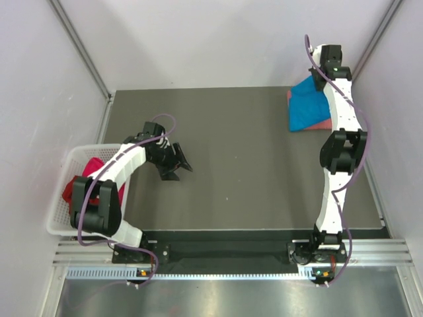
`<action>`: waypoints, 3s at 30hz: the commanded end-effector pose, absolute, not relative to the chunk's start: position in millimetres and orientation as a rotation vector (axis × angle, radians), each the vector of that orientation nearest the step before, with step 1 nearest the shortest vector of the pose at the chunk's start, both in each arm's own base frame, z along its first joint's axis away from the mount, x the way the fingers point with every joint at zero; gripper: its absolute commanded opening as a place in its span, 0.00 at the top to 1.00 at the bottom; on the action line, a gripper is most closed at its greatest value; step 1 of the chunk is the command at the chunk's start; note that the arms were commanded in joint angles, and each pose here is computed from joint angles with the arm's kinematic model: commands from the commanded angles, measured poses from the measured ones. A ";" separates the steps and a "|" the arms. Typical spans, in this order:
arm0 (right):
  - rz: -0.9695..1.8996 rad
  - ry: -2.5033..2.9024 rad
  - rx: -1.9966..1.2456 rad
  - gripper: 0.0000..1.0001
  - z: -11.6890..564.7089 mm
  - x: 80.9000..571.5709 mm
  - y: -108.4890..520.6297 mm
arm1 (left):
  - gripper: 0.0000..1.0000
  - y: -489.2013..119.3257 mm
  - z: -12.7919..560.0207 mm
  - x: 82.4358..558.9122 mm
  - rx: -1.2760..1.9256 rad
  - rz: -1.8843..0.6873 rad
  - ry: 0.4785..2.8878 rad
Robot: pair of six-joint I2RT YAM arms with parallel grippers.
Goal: Fold and stack the t-shirts
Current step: Neatly place the folded tshirt to the corner
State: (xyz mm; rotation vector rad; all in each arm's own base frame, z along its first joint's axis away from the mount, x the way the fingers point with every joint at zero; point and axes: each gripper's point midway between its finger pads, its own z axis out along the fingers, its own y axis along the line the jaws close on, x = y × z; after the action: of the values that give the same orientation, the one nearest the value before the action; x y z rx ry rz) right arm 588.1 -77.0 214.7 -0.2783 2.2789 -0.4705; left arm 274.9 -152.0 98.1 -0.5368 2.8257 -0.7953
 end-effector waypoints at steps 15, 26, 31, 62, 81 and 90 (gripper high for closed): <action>-0.514 2.145 -0.196 1.00 201.5 636.2 -120.9 | 0.30 -154.4 90.2 278.4 -0.526 -0.784 2.856; -0.540 2.191 -0.051 0.76 147.6 639.8 -179.5 | 0.30 -158.6 101.1 279.9 -0.552 -0.770 2.861; -0.595 2.109 0.058 0.21 181.3 639.7 -192.4 | 0.30 -164.3 115.8 285.4 -0.537 -0.752 2.852; -0.123 2.329 0.326 1.00 96.4 589.4 -163.5 | 0.32 -189.4 196.7 243.2 -0.648 -0.915 2.662; -0.257 2.223 0.413 0.92 161.5 587.2 -175.3 | 0.32 -244.0 187.7 265.0 -0.541 -0.937 2.741; -0.369 2.341 0.455 0.99 116.9 548.9 -191.6 | 0.32 -250.7 177.4 268.5 -0.517 -0.930 2.784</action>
State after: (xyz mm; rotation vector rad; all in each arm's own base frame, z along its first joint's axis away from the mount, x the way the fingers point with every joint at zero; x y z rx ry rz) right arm 561.0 -178.3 90.0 0.4300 2.3834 -0.2892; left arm 260.1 -242.5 165.9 -0.5651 2.8141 -0.8868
